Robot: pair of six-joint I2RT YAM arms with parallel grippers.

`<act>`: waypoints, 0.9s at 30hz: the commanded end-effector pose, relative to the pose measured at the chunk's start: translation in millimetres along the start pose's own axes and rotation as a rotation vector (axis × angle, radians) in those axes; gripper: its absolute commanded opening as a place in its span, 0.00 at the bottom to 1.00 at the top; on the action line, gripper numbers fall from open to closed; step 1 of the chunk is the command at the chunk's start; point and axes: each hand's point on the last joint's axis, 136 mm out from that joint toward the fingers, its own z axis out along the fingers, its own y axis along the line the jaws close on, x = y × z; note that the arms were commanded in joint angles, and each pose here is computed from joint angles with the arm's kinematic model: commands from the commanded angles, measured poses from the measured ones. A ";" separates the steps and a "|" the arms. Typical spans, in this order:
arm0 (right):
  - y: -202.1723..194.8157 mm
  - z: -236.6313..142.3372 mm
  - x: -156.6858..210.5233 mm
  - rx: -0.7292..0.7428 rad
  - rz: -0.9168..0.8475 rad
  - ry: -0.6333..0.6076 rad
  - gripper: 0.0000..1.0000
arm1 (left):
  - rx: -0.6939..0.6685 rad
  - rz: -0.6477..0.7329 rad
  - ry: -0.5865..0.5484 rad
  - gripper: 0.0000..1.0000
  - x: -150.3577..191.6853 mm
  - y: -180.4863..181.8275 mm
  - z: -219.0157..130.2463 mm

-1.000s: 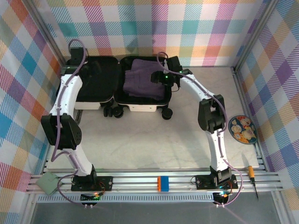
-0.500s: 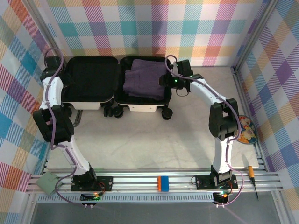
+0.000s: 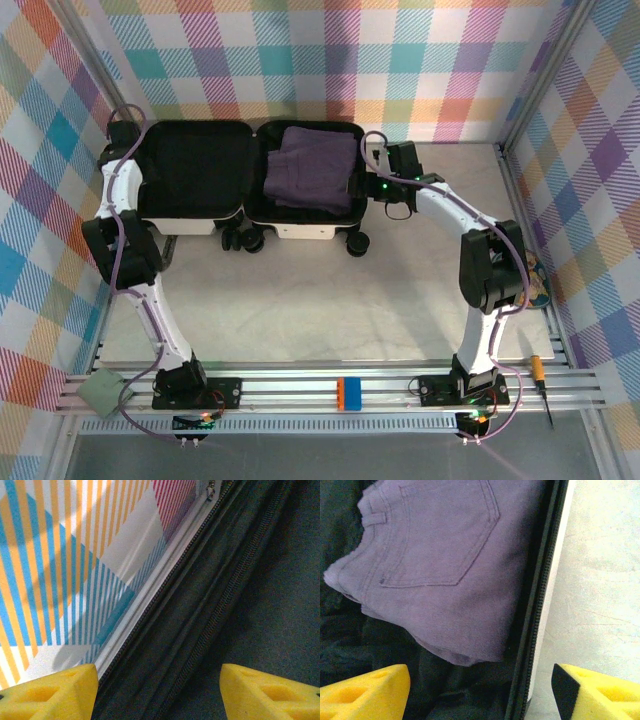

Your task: Pack the luggage

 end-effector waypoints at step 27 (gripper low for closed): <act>-42.6 23.3 8.5 0.060 0.044 0.049 0.76 | -0.064 0.101 0.069 0.01 19.0 18.1 10.6</act>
